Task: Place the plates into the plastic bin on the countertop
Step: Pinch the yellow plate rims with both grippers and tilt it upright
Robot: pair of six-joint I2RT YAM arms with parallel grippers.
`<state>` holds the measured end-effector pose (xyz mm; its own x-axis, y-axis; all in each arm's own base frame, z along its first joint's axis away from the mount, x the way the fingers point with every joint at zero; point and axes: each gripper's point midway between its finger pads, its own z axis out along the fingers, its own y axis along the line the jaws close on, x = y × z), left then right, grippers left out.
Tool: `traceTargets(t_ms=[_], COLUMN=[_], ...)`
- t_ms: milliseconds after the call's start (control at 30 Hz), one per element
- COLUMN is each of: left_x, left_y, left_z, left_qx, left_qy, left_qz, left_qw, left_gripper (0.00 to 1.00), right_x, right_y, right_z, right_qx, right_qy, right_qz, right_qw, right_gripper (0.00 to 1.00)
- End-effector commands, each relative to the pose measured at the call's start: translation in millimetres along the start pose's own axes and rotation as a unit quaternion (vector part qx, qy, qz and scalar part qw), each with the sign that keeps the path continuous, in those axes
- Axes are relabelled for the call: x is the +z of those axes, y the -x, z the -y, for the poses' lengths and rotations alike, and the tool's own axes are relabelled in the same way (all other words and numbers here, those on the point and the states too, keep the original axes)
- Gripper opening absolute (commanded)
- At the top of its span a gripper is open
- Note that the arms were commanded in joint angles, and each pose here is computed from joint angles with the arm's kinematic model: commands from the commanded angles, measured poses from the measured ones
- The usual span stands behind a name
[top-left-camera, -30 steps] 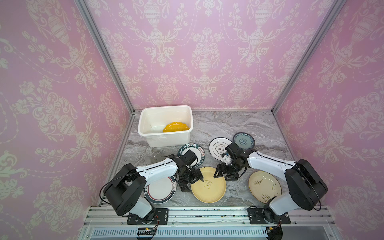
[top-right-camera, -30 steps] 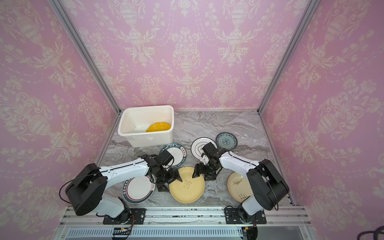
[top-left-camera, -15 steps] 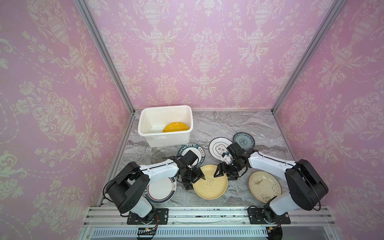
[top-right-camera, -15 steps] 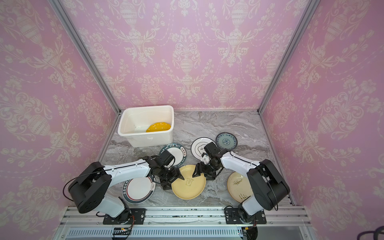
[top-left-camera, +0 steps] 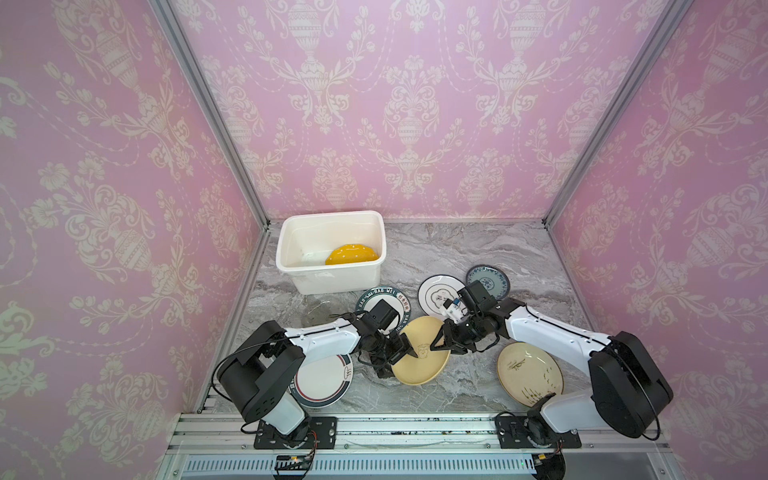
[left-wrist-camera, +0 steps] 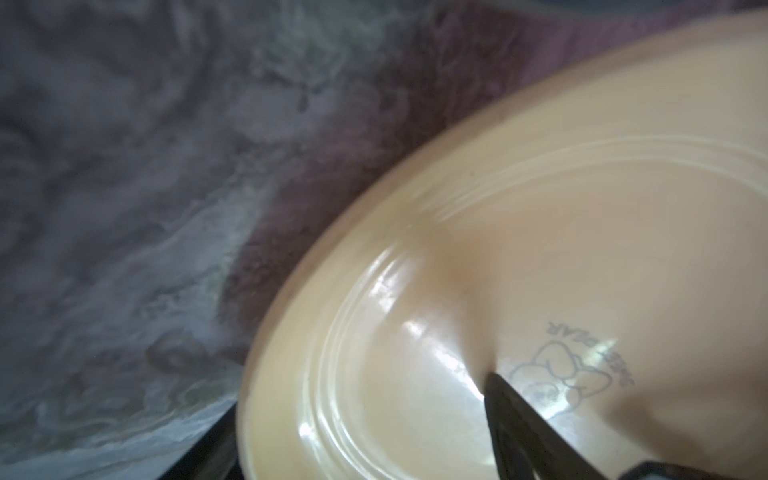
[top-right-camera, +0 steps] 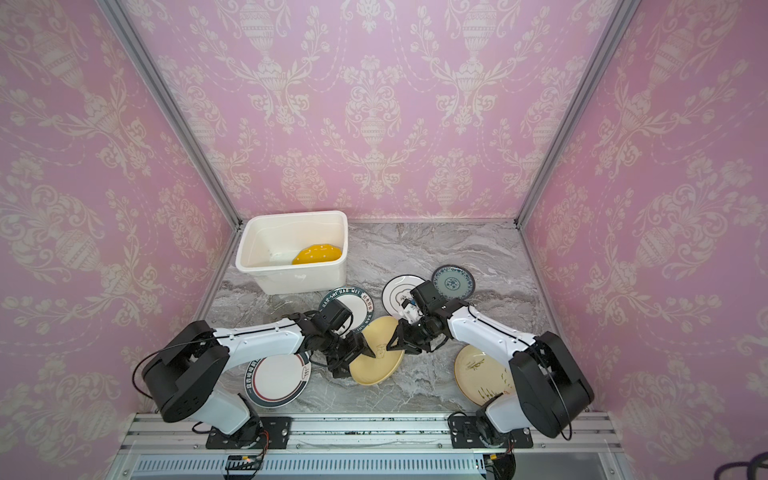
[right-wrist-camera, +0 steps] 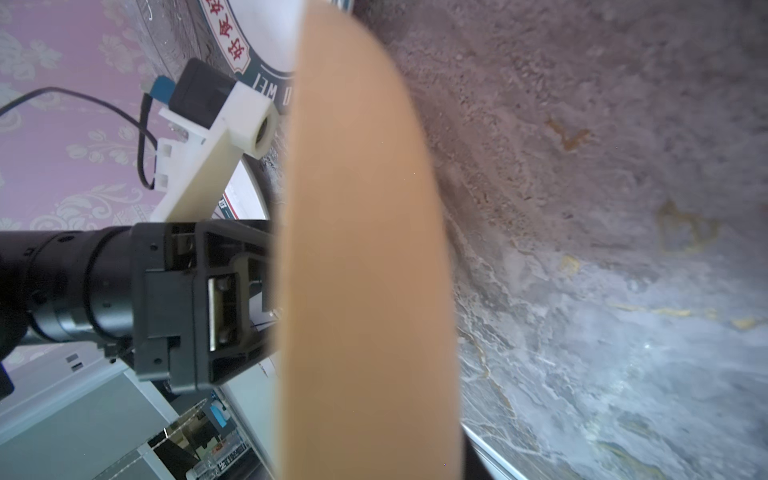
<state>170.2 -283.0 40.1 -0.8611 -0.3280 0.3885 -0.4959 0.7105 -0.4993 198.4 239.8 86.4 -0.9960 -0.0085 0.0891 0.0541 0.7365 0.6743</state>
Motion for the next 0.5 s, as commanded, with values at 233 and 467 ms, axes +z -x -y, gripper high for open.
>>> traceTargets(t_ms=[233,467], left_x=[-50,-123], left_y=[-12,-30], left_z=[44,85], left_qx=[0.084,0.258], left_qy=[-0.063,-0.084], left_qz=[0.045,0.119], left_qw=[0.993,0.955], left_gripper=[0.83,0.99], right_x=[-53,-105], right_y=[-3,4], right_z=[-26,-65], right_qx=[-0.018,-0.012], right_qy=[-0.016,0.037], right_qz=[0.032,0.113], right_qw=[0.999,0.993], right_gripper=[0.17,0.18])
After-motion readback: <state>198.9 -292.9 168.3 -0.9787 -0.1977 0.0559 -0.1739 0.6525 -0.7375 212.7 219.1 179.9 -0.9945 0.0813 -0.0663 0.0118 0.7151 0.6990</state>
